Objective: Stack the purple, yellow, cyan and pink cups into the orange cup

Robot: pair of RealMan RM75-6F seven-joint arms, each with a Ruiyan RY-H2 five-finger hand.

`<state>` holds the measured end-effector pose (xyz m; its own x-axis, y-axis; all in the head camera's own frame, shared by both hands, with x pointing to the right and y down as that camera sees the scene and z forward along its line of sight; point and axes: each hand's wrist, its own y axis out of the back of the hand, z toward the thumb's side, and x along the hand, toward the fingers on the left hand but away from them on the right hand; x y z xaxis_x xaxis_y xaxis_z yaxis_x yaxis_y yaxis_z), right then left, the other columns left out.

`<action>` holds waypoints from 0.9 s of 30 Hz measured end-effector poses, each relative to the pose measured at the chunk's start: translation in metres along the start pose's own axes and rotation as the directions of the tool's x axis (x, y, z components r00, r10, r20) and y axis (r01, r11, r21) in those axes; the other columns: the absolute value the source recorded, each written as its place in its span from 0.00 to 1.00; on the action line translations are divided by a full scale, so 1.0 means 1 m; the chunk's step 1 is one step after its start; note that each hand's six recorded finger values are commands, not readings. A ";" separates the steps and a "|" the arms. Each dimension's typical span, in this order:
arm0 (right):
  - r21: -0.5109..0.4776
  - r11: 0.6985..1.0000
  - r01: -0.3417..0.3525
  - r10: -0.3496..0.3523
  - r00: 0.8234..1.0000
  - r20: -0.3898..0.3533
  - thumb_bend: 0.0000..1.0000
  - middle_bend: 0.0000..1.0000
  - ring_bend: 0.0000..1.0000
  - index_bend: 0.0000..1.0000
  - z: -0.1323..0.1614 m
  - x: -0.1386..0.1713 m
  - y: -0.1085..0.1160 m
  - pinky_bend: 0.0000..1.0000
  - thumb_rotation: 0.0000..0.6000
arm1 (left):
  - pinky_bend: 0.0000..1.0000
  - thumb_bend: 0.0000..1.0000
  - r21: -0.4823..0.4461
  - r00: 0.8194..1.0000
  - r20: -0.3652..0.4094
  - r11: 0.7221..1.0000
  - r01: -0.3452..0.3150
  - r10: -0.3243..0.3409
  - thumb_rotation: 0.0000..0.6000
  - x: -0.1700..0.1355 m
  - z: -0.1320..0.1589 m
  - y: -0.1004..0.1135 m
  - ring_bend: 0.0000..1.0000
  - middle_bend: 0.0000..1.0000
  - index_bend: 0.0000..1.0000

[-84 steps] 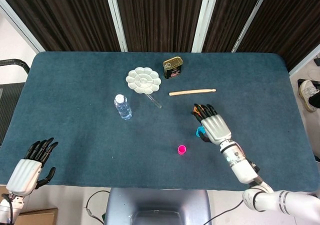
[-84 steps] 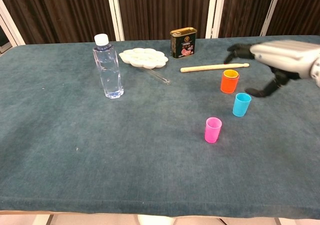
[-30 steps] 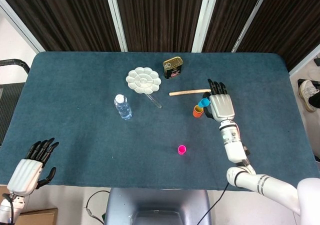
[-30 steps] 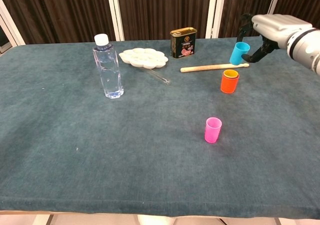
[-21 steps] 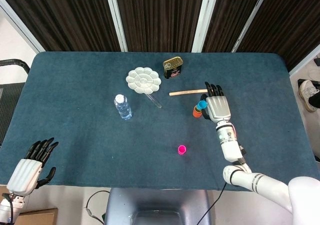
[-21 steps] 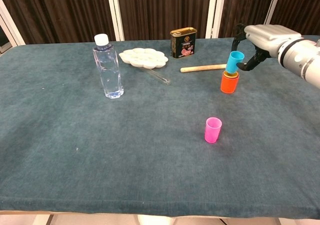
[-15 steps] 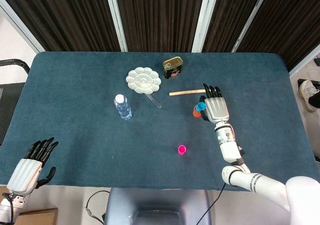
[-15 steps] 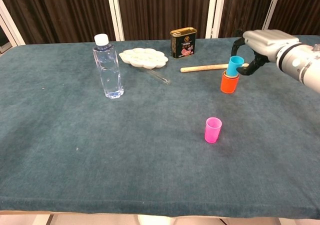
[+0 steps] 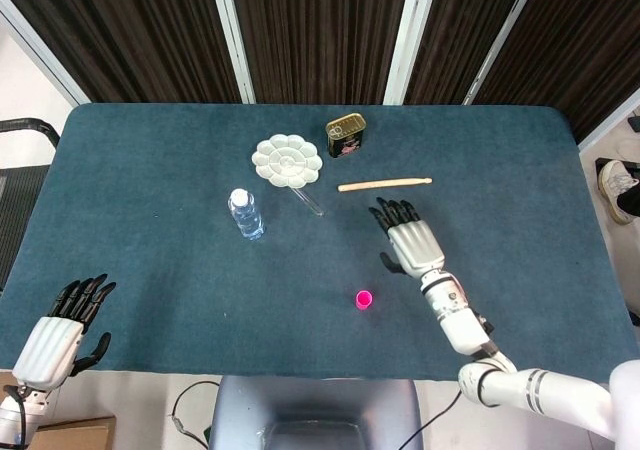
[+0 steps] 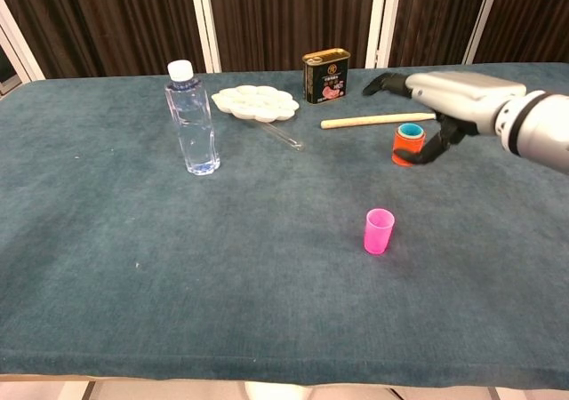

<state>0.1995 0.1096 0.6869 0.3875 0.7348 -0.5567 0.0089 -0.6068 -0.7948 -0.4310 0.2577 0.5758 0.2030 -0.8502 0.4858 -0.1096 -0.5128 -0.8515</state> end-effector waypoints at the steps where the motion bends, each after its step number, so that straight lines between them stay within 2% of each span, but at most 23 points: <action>1: -0.007 1.000 -0.019 0.019 0.999 -0.046 0.49 0.00 0.00 0.24 0.011 0.011 -0.002 0.00 1.00 | 0.07 0.46 0.000 1.000 0.000 1.000 0.000 0.000 1.00 0.000 0.000 0.000 0.00 0.00 0.00; 4: 0.000 0.996 -0.087 0.087 0.987 -0.138 0.49 0.00 0.00 0.26 0.030 0.040 -0.014 0.00 1.00 | 0.07 0.46 0.000 1.000 0.004 1.000 -0.001 0.001 1.00 -0.001 0.001 0.000 0.00 0.00 0.00; 7: 0.040 0.990 -0.137 0.142 0.975 -0.169 0.49 0.00 0.00 0.28 0.033 0.057 -0.029 0.00 1.00 | 0.07 0.46 0.000 1.000 0.009 1.000 -0.003 0.003 1.00 -0.003 0.002 0.001 0.00 0.00 0.00; 16: 0.106 0.982 -0.154 0.167 0.977 -0.132 0.49 0.00 0.00 0.39 0.028 0.050 -0.053 0.00 1.00 | 0.07 0.46 -0.013 1.000 0.007 1.000 -0.010 0.010 1.00 -0.004 0.001 0.004 0.00 0.00 0.00; 27: 0.102 0.984 -0.146 0.157 0.982 -0.104 0.49 0.02 0.00 0.53 0.030 0.038 -0.061 0.00 1.00 | 0.07 0.46 -0.015 1.000 0.008 1.000 -0.013 0.013 1.00 -0.005 0.000 0.005 0.00 0.00 0.00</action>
<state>0.1863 0.1838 0.7069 0.4778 0.5950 -0.6463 -0.1418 -0.6738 -0.7252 -0.4328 0.2596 0.5689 0.2095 -0.8556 0.4733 -0.1269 -0.5038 -0.8545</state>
